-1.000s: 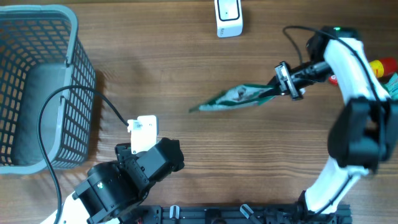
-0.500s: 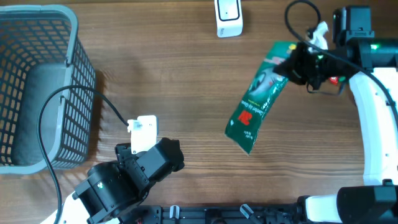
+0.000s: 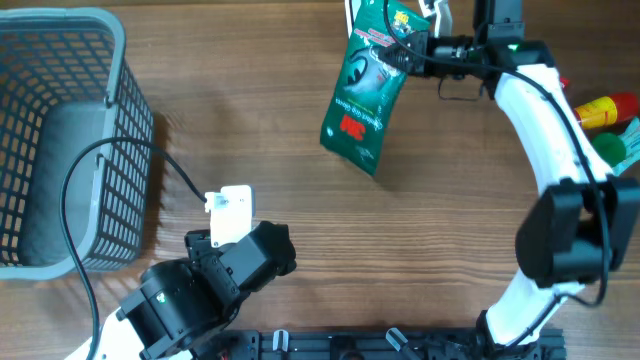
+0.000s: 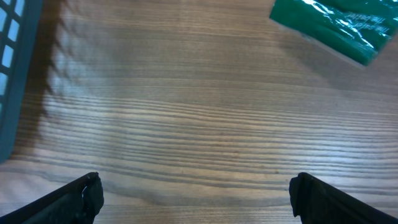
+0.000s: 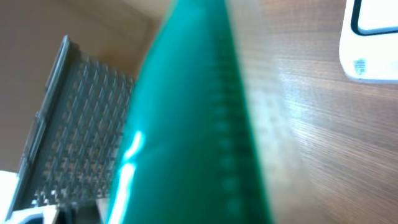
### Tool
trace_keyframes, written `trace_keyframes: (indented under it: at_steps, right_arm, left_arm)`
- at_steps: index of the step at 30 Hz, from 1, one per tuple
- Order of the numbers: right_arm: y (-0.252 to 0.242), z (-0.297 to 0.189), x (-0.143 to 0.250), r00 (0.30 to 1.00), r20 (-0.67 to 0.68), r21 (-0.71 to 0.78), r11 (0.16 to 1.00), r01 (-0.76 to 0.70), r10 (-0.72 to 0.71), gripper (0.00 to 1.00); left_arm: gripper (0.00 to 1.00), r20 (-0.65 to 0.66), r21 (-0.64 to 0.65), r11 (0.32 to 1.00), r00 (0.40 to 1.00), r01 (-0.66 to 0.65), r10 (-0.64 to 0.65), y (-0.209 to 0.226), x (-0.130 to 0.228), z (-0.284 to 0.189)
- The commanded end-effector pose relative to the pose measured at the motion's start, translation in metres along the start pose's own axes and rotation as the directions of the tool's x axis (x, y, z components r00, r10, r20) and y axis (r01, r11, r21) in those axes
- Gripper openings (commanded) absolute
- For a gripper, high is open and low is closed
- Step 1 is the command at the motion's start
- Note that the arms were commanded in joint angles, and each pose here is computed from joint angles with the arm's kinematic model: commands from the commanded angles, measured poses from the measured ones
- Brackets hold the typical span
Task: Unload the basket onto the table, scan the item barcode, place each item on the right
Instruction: 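Raise the gloves bag up to the white scanner with the right gripper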
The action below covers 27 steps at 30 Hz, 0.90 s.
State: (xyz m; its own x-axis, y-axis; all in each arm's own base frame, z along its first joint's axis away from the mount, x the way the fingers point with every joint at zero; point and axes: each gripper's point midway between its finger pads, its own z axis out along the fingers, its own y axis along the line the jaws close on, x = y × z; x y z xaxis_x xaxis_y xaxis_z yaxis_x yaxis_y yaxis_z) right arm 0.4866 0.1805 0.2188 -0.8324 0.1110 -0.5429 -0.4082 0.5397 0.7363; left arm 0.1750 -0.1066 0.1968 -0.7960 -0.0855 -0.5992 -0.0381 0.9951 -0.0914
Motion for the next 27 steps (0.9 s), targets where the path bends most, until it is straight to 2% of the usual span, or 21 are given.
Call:
trace_keyframes:
  at_steps: [1,4,10,14,20,25,27]
  right_arm:
    - [-0.014,0.017,-0.031,0.975,0.070,-0.117,0.972,-0.202,0.211,0.04]
    - [-0.036,0.043,-0.046,0.940,0.122,-0.176,0.939,-0.295,0.318,0.04]
    - [-0.112,0.092,-0.013,0.854,0.074,-0.201,0.846,-0.494,0.516,0.04]
    - [-0.127,0.101,-0.005,0.858,0.080,-0.197,0.852,-0.485,0.507,0.05]
    - [-0.125,0.100,-0.010,0.872,0.103,-0.208,0.868,-0.451,0.478,0.05]
    - [-0.130,0.099,-0.028,0.865,0.193,-0.184,0.883,-0.432,0.464,0.05]
    - [-0.120,0.096,-0.036,0.878,0.189,-0.207,0.892,-0.402,0.440,0.05]
  left_arm:
    - [1.00,0.020,-0.012,1.000,1.000,0.018,-0.018,0.002,-0.003,-0.001]
    - [1.00,0.020,-0.012,1.000,1.000,0.018,-0.018,0.002,-0.003,-0.001]
    - [1.00,0.020,-0.012,1.000,1.000,0.018,-0.018,0.002,-0.003,-0.001]
    - [1.00,0.020,-0.012,1.000,1.000,0.018,-0.018,0.002,-0.003,-0.001]
    - [1.00,0.020,-0.012,1.000,1.000,0.018,-0.018,0.002,-0.003,-0.001]
    - [1.00,0.020,-0.012,1.000,1.000,0.018,-0.018,0.002,-0.003,-0.001]
    - [1.00,0.020,-0.012,1.000,1.000,0.018,-0.018,0.002,-0.003,-0.001]
